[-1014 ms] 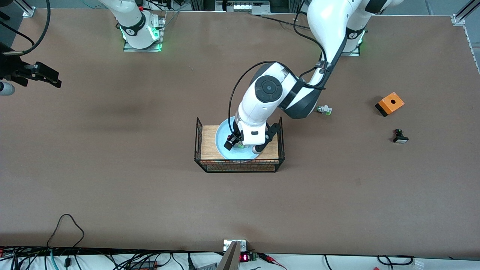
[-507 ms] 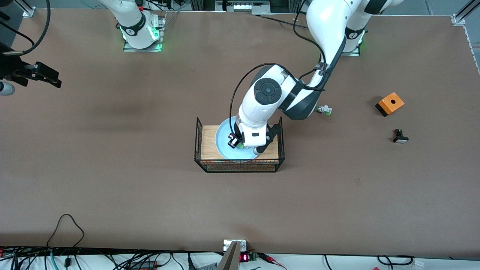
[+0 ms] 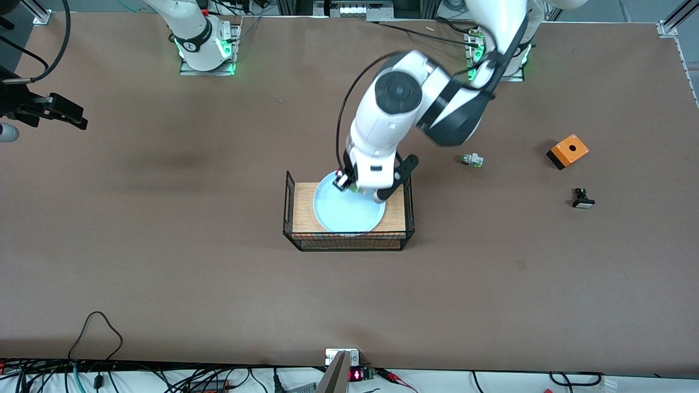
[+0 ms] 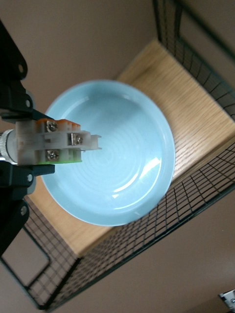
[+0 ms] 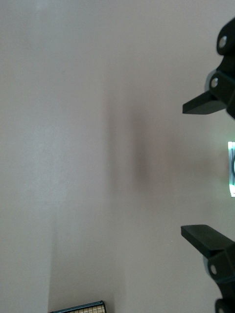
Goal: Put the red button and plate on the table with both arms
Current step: 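Lift the button out and set it down while the right gripper advances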
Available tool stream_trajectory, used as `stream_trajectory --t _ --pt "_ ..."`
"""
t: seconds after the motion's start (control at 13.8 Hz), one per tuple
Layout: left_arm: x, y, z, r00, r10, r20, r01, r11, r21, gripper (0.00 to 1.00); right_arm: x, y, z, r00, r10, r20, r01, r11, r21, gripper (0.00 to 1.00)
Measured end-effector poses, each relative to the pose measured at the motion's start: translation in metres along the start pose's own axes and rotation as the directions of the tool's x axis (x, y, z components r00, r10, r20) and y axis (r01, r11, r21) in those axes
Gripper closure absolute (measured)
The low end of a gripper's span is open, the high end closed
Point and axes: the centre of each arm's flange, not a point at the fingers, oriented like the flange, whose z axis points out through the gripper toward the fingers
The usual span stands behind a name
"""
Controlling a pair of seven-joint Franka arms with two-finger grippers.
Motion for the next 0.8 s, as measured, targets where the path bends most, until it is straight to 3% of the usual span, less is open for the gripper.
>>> stream_trajectory --t 0.14,0.36,0.51,0.65,0.8 --pt "0.010 -0.018 -0.022 0.982 0.189 -0.002 -0.188 0.978 0.093 0.66 0.002 -0.001 0.004 1.000 -0.001 0.007 0.001 1.000 -0.001 0.00" --pt "0.058 -0.043 -0.042 0.886 0.463 0.026 -0.456 0.861 0.225 0.66 0.002 -0.012 0.004 0.997 0.074 0.012 -0.075 0.995 0.059 0.00" --pt "0.102 -0.063 -0.048 0.778 0.615 0.128 -0.624 0.735 0.266 0.66 0.001 -0.050 0.002 0.978 0.203 0.037 -0.206 0.972 0.115 0.00" --pt "0.154 -0.085 -0.049 0.659 0.719 0.221 -0.751 0.611 0.251 0.66 -0.007 -0.115 0.000 0.955 0.289 0.065 -0.295 0.946 0.135 0.00" --pt "0.210 -0.111 -0.044 0.558 0.778 0.289 -0.829 0.510 0.229 0.64 -0.019 -0.195 0.000 0.930 0.362 0.069 -0.368 0.916 0.162 0.00"
